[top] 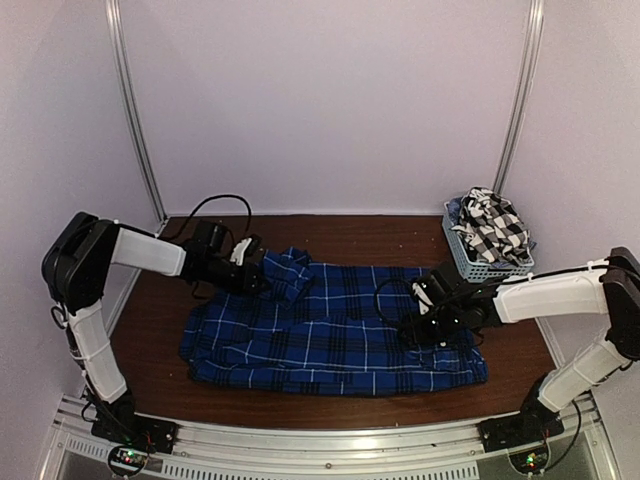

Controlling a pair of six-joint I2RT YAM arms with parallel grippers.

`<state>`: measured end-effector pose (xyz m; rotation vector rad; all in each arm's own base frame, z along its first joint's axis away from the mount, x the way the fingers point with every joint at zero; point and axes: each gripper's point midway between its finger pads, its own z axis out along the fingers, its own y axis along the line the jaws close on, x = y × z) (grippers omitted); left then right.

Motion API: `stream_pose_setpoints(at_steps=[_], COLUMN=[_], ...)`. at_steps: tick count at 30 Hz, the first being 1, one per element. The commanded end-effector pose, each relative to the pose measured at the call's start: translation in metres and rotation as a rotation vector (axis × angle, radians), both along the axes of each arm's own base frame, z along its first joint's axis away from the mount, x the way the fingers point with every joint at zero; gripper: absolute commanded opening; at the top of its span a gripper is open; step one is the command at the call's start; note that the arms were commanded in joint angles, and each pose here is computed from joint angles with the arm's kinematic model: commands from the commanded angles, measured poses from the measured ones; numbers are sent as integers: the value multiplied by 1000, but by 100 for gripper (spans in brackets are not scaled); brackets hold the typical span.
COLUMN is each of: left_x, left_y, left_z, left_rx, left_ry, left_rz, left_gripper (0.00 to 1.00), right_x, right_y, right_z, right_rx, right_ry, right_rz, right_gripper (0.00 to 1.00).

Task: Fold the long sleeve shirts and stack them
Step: Pick up the sleeve from the 1/3-folded shirt, then fold the 1/3-folded shirt at the center of the board.

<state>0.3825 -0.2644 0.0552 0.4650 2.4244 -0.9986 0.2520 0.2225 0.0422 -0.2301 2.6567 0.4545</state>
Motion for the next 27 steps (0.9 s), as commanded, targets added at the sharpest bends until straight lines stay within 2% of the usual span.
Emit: stream_pose_setpoints(at_steps=[1,5,9,13,17,20,27], left_x=[-1,-13,-30,-45,-55,-63,-72], left_y=[-13,-28,-53,-74,-85,-89,-92], left_z=[76,149,223,277,298,303,308], left_rx=[-168,-361,-549,-609,-620,-629,-615], left_ry=[-109,-116,-122,-181,-200,-201,-215], left_rz=[-18,11,18,-15,-47,-56,-67], left_gripper=[0,0,0,0,0,0,0], right_x=[9,20,36,45,47,42,23], right_y=[3,15,41,71,93,102,108], right_z=[16,48,97,146,190,219,256], right_rx=[15,60,174,319,436,511,618], right_ry=[-33,-82,-146,-206,-257,-298,-353], right_rz=[-7,5,43,112,180,226,312], right_gripper=[53,53,54,56,59,64,72])
